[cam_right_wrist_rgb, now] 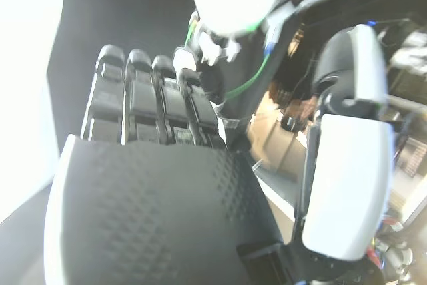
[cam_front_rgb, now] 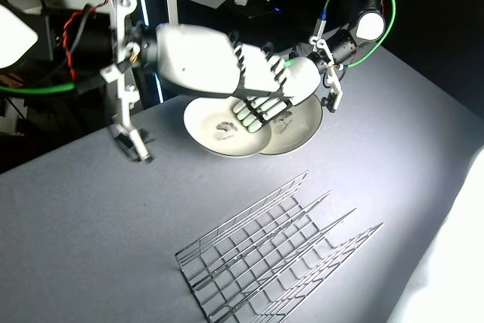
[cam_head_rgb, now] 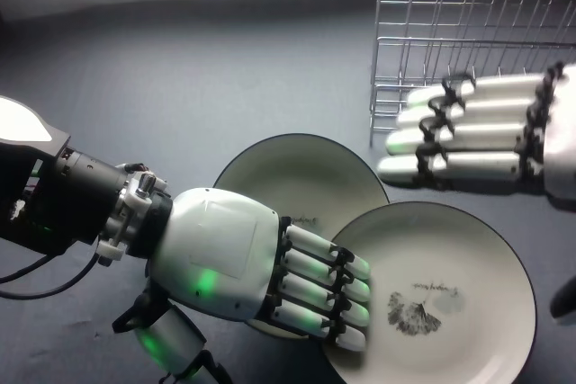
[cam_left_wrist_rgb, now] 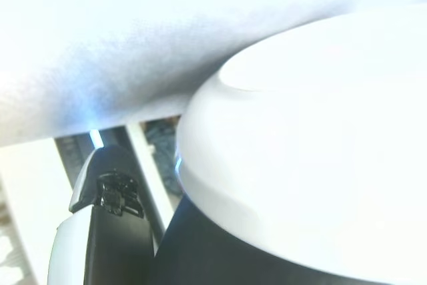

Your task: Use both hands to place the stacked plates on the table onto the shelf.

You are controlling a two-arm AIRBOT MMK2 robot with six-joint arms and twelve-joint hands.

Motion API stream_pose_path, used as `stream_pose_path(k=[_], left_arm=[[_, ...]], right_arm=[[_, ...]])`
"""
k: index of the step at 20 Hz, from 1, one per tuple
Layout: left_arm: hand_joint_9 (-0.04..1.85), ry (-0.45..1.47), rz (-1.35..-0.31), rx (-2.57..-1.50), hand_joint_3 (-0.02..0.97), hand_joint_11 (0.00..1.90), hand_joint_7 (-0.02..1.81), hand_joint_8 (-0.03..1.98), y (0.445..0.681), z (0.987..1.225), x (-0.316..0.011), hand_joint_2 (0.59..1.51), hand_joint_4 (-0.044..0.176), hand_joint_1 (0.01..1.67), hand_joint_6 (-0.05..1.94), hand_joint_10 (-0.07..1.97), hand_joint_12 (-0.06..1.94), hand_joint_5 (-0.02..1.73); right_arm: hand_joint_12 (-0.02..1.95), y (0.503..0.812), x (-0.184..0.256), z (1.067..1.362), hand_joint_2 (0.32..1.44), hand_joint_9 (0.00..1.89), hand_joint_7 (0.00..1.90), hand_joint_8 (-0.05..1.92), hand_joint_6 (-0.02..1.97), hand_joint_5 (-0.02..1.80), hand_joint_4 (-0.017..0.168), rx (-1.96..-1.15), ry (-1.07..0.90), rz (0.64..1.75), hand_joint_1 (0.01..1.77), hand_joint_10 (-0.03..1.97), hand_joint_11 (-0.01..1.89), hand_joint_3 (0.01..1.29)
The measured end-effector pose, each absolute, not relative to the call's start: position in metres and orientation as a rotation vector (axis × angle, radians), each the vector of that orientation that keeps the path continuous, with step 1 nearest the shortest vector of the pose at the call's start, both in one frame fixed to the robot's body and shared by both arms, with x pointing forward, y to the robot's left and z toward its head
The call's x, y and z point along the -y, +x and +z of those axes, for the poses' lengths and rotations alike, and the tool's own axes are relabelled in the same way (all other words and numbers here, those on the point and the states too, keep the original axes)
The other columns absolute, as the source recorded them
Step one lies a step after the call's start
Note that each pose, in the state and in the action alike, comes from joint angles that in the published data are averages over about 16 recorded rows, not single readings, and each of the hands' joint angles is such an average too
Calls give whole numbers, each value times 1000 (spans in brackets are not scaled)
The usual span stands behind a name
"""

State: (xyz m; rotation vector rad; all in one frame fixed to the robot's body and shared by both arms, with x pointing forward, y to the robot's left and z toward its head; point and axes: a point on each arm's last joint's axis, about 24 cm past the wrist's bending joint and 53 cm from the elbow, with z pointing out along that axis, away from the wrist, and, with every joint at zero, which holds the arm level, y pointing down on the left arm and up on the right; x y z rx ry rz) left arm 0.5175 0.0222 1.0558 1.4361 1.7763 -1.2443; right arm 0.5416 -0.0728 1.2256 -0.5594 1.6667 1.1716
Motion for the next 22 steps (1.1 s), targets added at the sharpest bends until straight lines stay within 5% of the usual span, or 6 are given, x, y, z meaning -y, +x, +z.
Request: stream_pose_path(k=[7,22], left_arm=[[68,1403,-1276,-1806,9,22,55,-9,519,1055,-25,1206,-4,14,-4,-17,118,69],[37,1315,-1260,-1881,9,16,16,-12,539,1056,-48,1203,3,14,-16,-13,78,35]], right_arm=[[60,548,77,1207,769,18,12,12,19,18,1,-1726,-558,1136,958,12,19,18],[173,546,74,1213,766,13,13,11,19,13,0,-1704,-555,1170,938,12,13,18]])
